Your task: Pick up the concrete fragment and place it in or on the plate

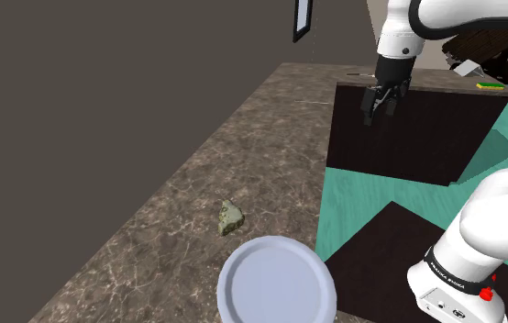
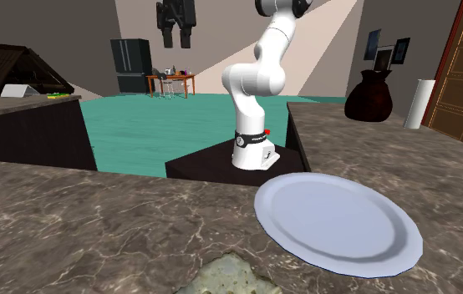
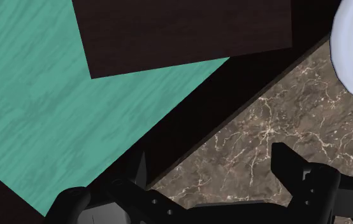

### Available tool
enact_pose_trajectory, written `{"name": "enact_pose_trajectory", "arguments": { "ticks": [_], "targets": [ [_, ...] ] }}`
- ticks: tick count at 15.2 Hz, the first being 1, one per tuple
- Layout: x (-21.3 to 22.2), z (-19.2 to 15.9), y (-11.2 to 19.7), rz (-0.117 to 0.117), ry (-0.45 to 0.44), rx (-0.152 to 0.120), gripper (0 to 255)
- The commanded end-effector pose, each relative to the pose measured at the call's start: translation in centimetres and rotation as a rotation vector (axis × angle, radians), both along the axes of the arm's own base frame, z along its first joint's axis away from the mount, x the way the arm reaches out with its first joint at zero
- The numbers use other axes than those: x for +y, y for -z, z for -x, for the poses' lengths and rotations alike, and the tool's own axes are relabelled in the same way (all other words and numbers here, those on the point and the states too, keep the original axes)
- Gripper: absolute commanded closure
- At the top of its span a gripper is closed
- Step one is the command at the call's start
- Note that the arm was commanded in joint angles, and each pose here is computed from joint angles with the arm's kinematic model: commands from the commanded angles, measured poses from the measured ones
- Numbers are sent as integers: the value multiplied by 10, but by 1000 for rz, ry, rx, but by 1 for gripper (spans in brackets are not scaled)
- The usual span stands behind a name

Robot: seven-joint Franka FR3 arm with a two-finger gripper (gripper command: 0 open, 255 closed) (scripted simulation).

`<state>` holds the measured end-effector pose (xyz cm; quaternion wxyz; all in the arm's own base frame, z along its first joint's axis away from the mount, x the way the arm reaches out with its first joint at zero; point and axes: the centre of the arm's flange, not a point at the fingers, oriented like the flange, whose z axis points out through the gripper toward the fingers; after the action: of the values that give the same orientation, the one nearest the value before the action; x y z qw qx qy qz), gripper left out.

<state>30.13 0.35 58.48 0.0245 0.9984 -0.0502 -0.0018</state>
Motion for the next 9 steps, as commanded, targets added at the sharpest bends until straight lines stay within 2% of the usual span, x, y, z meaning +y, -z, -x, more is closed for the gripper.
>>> {"name": "enact_pose_trajectory", "arguments": {
  "ticks": [1, 9],
  "targets": [
    [0, 0, 0, 0, 0, 0, 0],
    [73, -51, 56, -18, 19, 17, 0]
  ]
}}
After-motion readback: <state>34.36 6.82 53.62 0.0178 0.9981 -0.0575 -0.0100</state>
